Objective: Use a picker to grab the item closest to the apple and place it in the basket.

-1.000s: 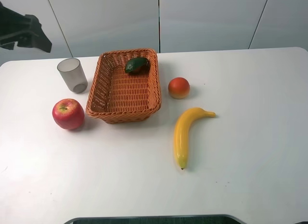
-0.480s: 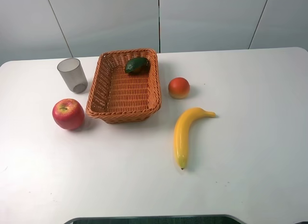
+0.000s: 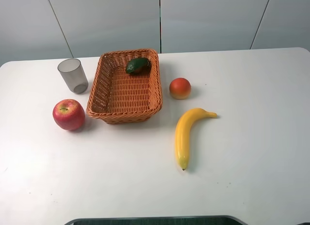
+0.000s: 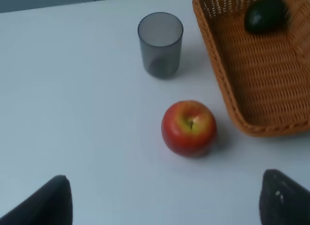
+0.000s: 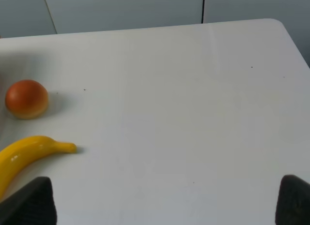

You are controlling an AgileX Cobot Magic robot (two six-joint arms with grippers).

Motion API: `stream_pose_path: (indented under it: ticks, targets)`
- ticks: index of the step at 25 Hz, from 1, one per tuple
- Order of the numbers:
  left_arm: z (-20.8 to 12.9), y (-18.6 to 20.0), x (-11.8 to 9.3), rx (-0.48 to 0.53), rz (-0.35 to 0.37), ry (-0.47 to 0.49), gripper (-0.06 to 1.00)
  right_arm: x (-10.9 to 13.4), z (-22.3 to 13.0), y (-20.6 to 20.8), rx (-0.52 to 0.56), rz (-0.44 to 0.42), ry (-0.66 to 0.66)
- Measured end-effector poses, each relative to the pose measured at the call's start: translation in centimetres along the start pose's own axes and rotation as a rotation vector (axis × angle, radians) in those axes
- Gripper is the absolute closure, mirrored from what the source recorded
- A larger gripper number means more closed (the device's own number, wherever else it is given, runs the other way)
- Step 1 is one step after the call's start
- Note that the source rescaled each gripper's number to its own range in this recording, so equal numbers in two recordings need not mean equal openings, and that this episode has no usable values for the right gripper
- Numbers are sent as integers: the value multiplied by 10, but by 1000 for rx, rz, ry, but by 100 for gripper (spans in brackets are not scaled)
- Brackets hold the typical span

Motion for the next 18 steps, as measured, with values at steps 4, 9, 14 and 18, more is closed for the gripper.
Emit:
stream_pose_path:
  ticks: [4, 9, 14, 18]
  targets:
    - [-21, 20, 8, -66, 2, 4, -2, 0, 0, 0, 0, 0, 0]
    - [-56, 30, 11, -152, -47, 26, -2, 0, 0, 0, 0, 0, 0]
    - [-82, 23, 13, -183, -72, 36, -2, 0, 0, 0, 0, 0, 0]
    - [-87, 19, 11, -159, -80, 26, -2, 0, 0, 0, 0, 0, 0]
Point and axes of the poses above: a point on each arm's last joint axis where the gripper is mounted, y pointing back along that axis away from the gripper, x along the wrist's bending axis when the last joint is at zero, z = x × y, the point moved 7 cm from there along -y, pointing out along that axis toward the gripper, and after that the axes turned 7 degrees about y, right-handed, at the moved point
